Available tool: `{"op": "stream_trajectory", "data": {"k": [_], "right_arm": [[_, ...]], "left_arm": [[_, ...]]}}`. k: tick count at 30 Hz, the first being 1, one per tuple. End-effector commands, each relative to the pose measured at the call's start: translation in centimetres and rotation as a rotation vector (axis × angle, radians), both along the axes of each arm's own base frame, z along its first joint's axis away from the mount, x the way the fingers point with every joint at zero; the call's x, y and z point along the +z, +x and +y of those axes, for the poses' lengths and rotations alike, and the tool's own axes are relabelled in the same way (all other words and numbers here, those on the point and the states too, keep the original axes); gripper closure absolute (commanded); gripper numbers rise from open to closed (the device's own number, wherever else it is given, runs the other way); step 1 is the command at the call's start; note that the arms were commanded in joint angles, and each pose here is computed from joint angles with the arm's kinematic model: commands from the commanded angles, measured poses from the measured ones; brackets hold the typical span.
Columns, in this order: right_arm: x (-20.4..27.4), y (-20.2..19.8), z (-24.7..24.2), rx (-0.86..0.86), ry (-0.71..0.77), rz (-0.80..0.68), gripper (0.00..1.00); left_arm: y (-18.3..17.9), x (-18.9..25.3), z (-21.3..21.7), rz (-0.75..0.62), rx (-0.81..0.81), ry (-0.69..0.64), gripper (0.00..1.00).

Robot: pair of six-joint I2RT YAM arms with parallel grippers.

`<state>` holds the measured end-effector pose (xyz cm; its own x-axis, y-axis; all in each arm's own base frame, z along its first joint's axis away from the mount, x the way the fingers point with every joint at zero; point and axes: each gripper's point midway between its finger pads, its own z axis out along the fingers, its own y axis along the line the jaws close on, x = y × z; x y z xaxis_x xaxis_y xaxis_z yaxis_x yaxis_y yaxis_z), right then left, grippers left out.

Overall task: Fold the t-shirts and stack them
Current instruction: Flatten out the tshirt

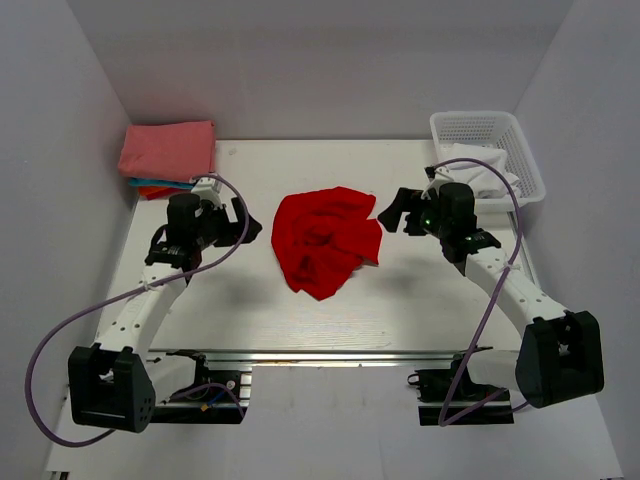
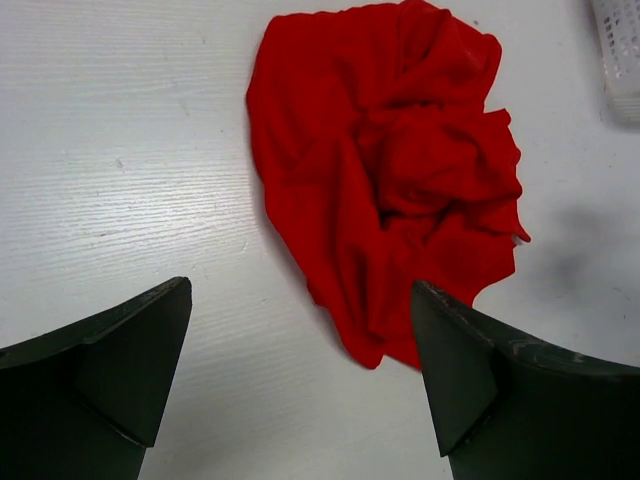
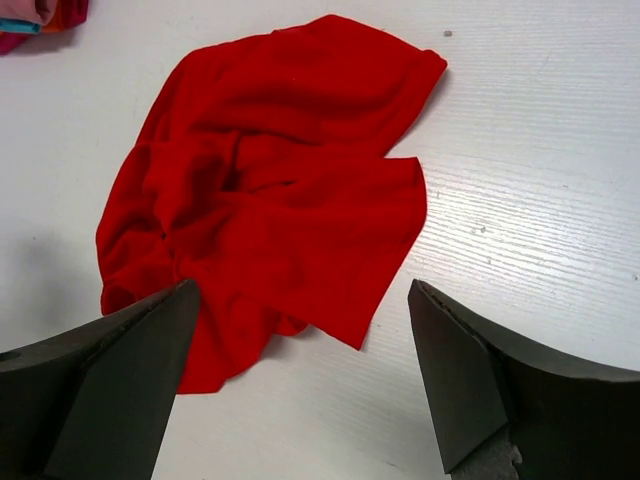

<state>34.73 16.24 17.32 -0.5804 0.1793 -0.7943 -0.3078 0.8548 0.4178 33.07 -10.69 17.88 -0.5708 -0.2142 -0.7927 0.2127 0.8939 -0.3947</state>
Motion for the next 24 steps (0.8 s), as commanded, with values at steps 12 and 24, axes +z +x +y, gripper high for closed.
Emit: {"op": "stream_trajectory", "data": {"k": [12, 24], "right_arm": [[2.5, 3.1, 0.2, -0.010, -0.028, -0.113, 0.10], [-2.7, 12.3, 2.7, 0.019, -0.147, -0.022, 0.10]], "left_arm": [[1.1, -5.2, -4.1, 0.099, -0.223, -0.042, 0.00], [3.1, -13.3, -6.2, 0.339, -0.203, 0.026, 0.22]]}}
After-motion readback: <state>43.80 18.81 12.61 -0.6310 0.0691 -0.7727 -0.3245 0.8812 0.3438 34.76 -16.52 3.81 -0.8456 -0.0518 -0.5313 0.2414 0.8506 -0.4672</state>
